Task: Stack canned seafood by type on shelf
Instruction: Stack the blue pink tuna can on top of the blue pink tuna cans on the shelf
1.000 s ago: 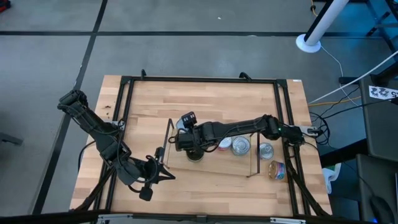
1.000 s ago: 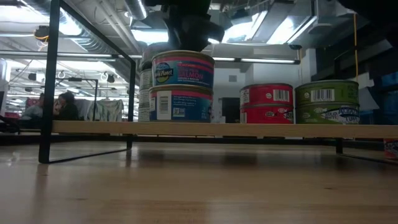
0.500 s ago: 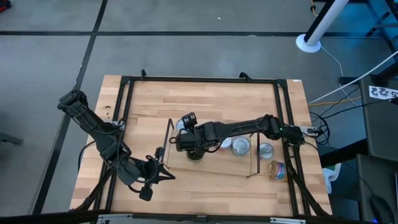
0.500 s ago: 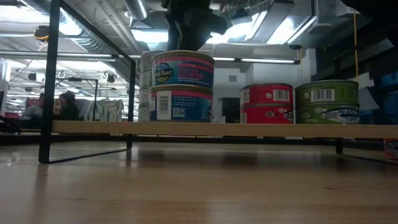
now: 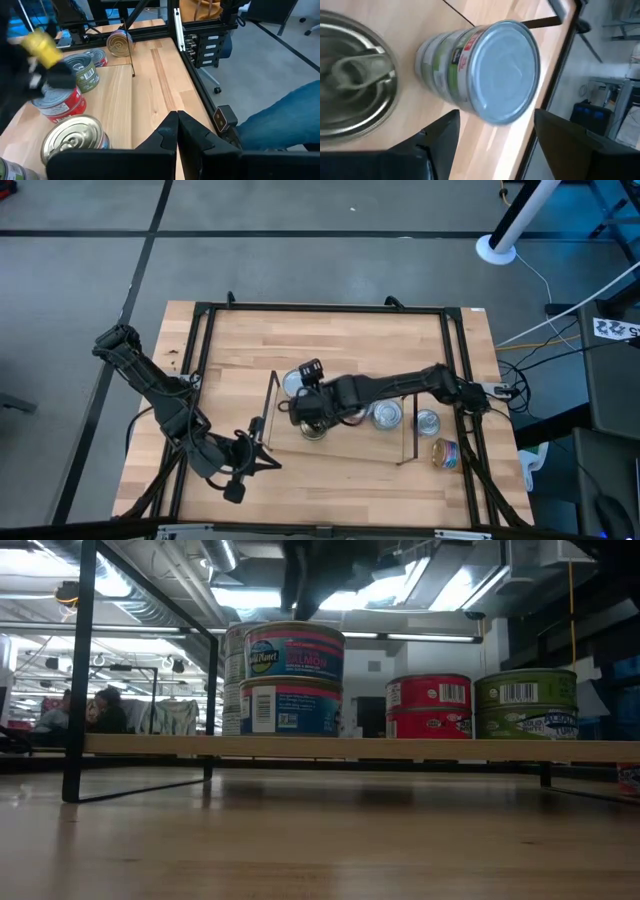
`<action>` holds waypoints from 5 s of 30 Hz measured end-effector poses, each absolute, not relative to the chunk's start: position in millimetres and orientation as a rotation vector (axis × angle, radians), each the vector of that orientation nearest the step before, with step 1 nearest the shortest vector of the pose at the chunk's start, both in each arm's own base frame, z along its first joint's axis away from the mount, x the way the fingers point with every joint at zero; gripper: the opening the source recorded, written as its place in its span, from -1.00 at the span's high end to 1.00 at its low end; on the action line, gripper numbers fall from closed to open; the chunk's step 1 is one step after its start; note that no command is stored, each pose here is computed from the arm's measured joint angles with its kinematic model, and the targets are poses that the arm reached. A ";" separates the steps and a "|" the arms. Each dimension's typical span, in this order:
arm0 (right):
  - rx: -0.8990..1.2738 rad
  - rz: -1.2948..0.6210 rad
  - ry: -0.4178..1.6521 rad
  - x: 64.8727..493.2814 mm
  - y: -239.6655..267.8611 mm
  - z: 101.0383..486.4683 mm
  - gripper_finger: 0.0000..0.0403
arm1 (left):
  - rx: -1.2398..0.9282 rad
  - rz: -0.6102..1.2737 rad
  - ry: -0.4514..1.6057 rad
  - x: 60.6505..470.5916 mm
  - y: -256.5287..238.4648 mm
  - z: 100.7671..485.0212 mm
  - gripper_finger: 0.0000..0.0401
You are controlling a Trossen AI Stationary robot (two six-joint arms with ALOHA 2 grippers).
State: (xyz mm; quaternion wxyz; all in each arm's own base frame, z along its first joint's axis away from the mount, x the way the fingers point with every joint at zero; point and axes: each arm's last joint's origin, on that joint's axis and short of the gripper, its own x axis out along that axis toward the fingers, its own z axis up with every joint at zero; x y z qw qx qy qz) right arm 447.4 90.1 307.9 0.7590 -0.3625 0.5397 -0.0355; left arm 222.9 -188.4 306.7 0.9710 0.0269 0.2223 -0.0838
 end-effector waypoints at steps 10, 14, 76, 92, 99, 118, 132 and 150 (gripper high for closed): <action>-0.528 -0.138 1.057 390.4 161.8 350.0 -0.26 | -0.008 -0.161 0.449 222.4 -189.5 307.2 0.98; -0.403 -0.097 1.102 357.8 191.8 358.5 -0.26 | -0.005 -0.161 0.449 222.4 -189.5 307.1 0.98; 0.766 -0.912 1.269 114.7 222.6 298.9 -0.26 | 0.149 -0.194 0.436 222.9 -188.9 307.1 0.98; 0.773 -1.037 1.257 122.5 213.5 287.5 -0.30 | 0.144 -0.193 0.436 222.9 -188.9 307.2 0.98; 0.781 -1.130 1.282 122.3 208.9 263.6 -0.30 | 0.131 -0.190 0.437 222.9 -188.9 307.2 0.98; 0.788 -1.247 1.341 116.6 199.0 216.9 -0.30 | 0.126 -0.188 0.438 222.9 -188.9 307.1 0.98; 0.770 -1.270 1.343 114.8 196.6 215.4 -0.30 | 0.126 -0.188 0.438 222.9 -188.9 307.1 0.98; 0.825 -1.168 1.388 112.7 193.5 175.0 -0.25 | 0.107 -0.184 0.440 222.8 -188.9 307.1 0.98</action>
